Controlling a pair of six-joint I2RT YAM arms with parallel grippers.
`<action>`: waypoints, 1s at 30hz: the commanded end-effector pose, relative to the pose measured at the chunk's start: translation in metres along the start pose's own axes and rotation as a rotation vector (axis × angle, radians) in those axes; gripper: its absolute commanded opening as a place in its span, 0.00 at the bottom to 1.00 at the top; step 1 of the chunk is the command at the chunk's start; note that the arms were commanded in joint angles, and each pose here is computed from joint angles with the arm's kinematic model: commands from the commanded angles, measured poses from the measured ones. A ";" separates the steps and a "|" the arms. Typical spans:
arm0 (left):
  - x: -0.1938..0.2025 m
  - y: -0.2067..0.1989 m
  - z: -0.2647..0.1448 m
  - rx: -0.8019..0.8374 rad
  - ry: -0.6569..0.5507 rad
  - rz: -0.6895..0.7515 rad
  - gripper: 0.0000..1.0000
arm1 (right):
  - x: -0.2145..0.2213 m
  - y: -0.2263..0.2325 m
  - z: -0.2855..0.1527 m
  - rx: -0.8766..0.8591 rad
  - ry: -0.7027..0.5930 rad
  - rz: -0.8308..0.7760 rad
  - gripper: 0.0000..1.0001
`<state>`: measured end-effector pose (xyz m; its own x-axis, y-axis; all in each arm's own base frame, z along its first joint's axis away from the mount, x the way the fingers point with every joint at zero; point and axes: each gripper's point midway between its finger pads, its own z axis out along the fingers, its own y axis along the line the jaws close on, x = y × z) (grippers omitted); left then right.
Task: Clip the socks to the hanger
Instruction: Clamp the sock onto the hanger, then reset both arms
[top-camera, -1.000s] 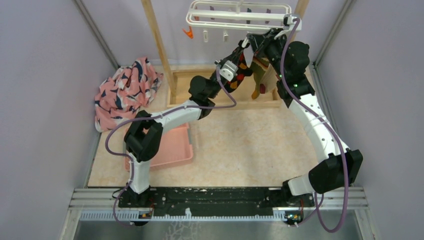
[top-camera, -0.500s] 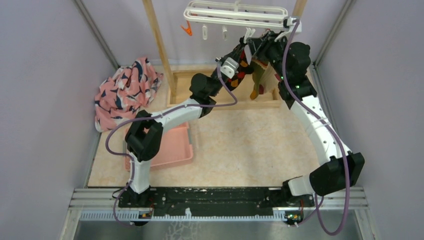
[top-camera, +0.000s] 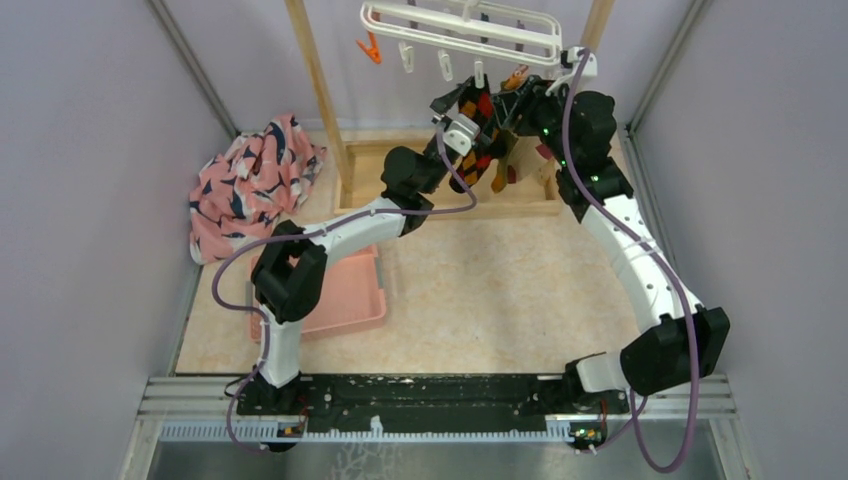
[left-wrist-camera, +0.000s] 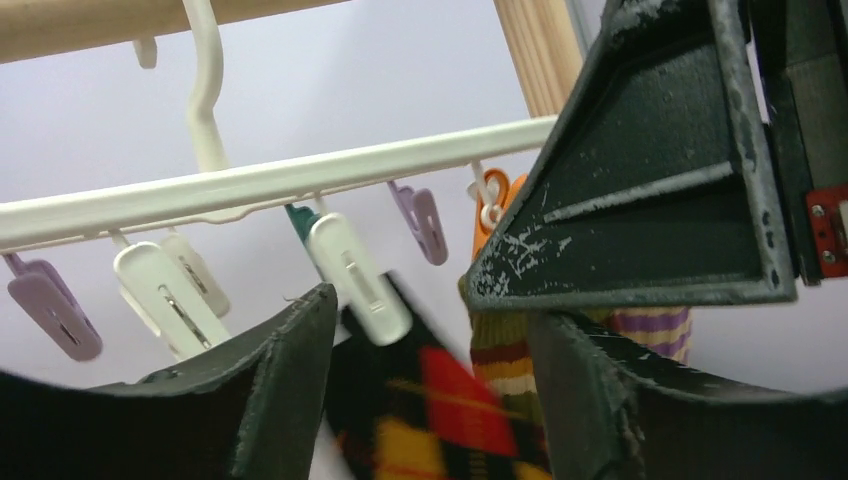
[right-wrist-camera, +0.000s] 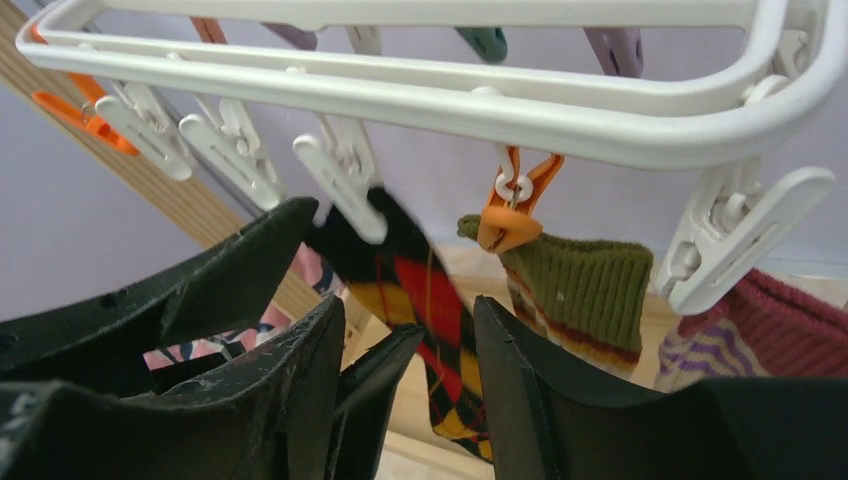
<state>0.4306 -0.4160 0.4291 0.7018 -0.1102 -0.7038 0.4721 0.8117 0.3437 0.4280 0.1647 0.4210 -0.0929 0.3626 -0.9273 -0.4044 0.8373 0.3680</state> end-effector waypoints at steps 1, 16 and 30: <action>-0.024 0.008 0.004 -0.032 -0.049 -0.016 0.82 | -0.016 0.009 -0.015 -0.025 -0.034 -0.014 0.50; 0.005 0.037 -0.056 -0.213 0.148 -0.101 0.98 | -0.033 0.010 -0.074 0.033 -0.082 -0.078 0.59; 0.079 0.018 -0.210 -0.294 0.610 -0.281 0.98 | 0.075 -0.017 -0.099 0.065 0.204 -0.002 0.75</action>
<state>0.3937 -0.3205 0.2625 0.2018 -0.0577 -0.9777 0.4551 0.8895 0.0415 0.3503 0.1352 0.3536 -0.2252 0.2771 -0.9341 -0.3291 0.8807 0.3406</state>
